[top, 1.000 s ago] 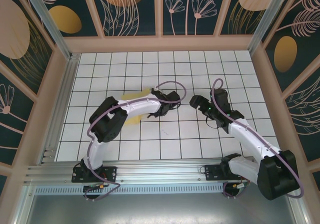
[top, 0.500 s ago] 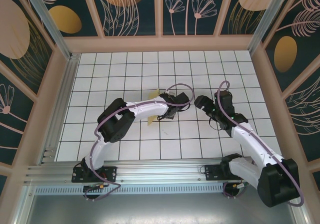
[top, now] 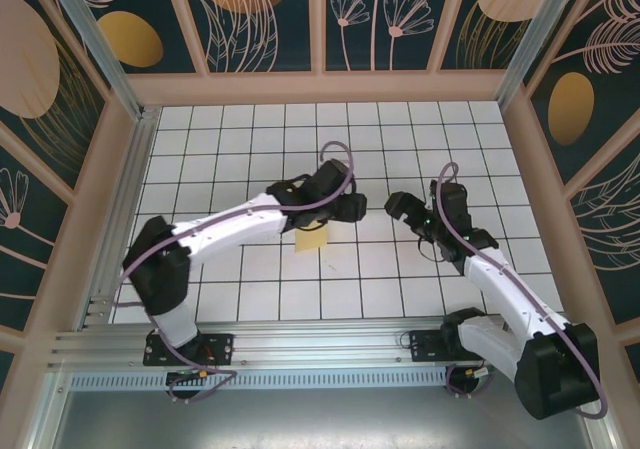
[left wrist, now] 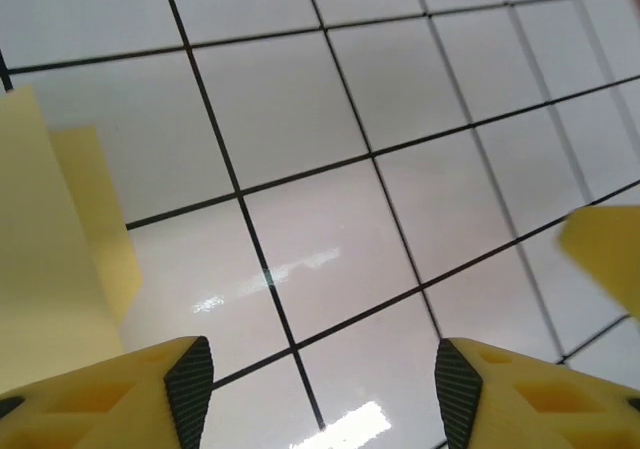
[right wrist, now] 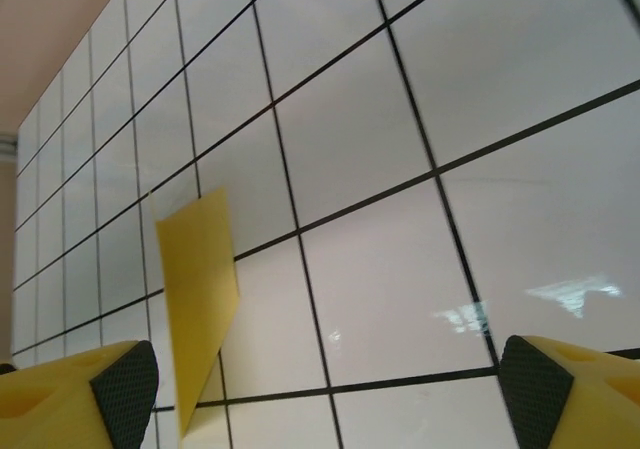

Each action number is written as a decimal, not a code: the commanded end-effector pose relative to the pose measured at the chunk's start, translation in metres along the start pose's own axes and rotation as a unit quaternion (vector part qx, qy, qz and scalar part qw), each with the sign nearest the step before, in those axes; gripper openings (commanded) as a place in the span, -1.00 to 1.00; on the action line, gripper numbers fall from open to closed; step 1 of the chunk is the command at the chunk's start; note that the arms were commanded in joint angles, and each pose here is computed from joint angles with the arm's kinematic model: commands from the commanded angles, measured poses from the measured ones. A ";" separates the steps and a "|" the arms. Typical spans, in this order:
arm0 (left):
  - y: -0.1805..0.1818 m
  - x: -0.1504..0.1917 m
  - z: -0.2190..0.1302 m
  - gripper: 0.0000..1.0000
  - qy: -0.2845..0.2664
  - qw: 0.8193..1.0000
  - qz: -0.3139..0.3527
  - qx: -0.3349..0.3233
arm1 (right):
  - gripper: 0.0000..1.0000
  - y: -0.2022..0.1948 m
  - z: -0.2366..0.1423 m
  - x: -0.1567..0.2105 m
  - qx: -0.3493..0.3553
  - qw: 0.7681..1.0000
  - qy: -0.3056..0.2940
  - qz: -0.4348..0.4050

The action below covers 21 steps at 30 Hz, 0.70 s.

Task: Fold a paper plane with a square sheet of paper (pick it up from the middle)
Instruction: Turn over the paper at the center of the table, then third fold the triangle at the center of the table.

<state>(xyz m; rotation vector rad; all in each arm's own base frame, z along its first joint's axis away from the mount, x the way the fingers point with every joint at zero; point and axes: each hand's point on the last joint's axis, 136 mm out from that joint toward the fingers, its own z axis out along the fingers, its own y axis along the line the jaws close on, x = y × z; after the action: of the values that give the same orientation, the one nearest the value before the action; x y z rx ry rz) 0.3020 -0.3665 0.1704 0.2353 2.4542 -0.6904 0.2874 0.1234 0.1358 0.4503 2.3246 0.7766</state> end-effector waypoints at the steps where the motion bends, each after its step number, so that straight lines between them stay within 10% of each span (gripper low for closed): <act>1: 0.028 -0.011 -0.014 0.31 -0.023 0.996 -0.072 0.048 | 0.86 0.028 0.010 0.024 -0.081 0.995 0.060 -0.020; 11: 0.131 0.004 -0.020 0.26 -0.045 0.983 -0.177 0.001 | 0.84 0.083 0.052 0.115 -0.109 0.975 0.188 -0.033; 21: 0.161 0.019 -0.013 0.23 -0.037 0.977 -0.208 -0.010 | 0.11 0.110 0.092 0.153 -0.120 0.962 0.243 -0.030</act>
<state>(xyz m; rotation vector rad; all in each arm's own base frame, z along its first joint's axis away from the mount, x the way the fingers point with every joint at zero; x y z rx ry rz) 0.3288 -0.2235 0.1001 -0.2987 2.4757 -0.7888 0.2356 0.3023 0.0605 0.0898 2.6940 1.1390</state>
